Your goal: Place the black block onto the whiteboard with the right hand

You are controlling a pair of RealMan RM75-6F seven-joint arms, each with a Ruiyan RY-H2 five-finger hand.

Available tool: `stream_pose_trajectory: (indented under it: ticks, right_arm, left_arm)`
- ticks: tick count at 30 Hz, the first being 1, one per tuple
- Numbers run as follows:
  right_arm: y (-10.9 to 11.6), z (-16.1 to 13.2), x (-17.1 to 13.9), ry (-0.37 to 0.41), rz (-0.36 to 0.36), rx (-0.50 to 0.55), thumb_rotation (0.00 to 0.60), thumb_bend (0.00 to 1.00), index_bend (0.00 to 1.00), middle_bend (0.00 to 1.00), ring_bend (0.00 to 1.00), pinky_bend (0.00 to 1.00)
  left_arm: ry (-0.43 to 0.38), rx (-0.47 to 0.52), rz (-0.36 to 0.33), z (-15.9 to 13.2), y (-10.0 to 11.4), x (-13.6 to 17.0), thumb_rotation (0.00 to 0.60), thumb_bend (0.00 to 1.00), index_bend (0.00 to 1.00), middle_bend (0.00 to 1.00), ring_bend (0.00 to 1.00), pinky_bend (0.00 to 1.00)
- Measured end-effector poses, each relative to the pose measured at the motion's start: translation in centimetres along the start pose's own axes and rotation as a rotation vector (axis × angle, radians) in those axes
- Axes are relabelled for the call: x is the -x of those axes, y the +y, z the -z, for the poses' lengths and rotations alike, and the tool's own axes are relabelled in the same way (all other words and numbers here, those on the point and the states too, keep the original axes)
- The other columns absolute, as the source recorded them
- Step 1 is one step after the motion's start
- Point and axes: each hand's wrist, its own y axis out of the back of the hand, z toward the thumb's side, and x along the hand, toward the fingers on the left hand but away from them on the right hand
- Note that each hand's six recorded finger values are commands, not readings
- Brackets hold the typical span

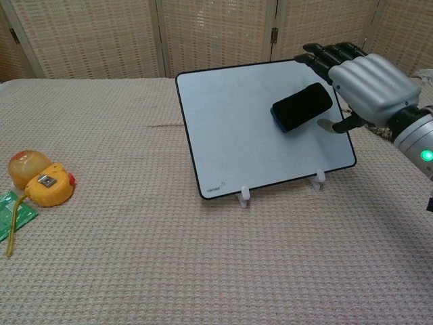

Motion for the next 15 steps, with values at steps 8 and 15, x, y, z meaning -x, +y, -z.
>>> stream_pose_trajectory:
  ticks: [8, 15]
  right_arm:
    - [4.9, 3.8, -7.5, -0.049, -0.189, 0.108, 0.600, 0.31, 0.00, 0.00, 0.00, 0.00]
    - [7.8, 11.1, -18.8, -0.289, -0.442, 0.070, 0.600, 0.31, 0.00, 0.00, 0.00, 0.00]
  left_arm:
    - [0.004, -0.036, -0.002, -0.4, -0.3, 0.1, 0.600, 0.24, 0.00, 0.00, 0.00, 0.00]
    - [0.004, -0.054, -0.020, -0.8, -0.3, 0.6, 0.600, 0.24, 0.00, 0.00, 0.00, 0.00]
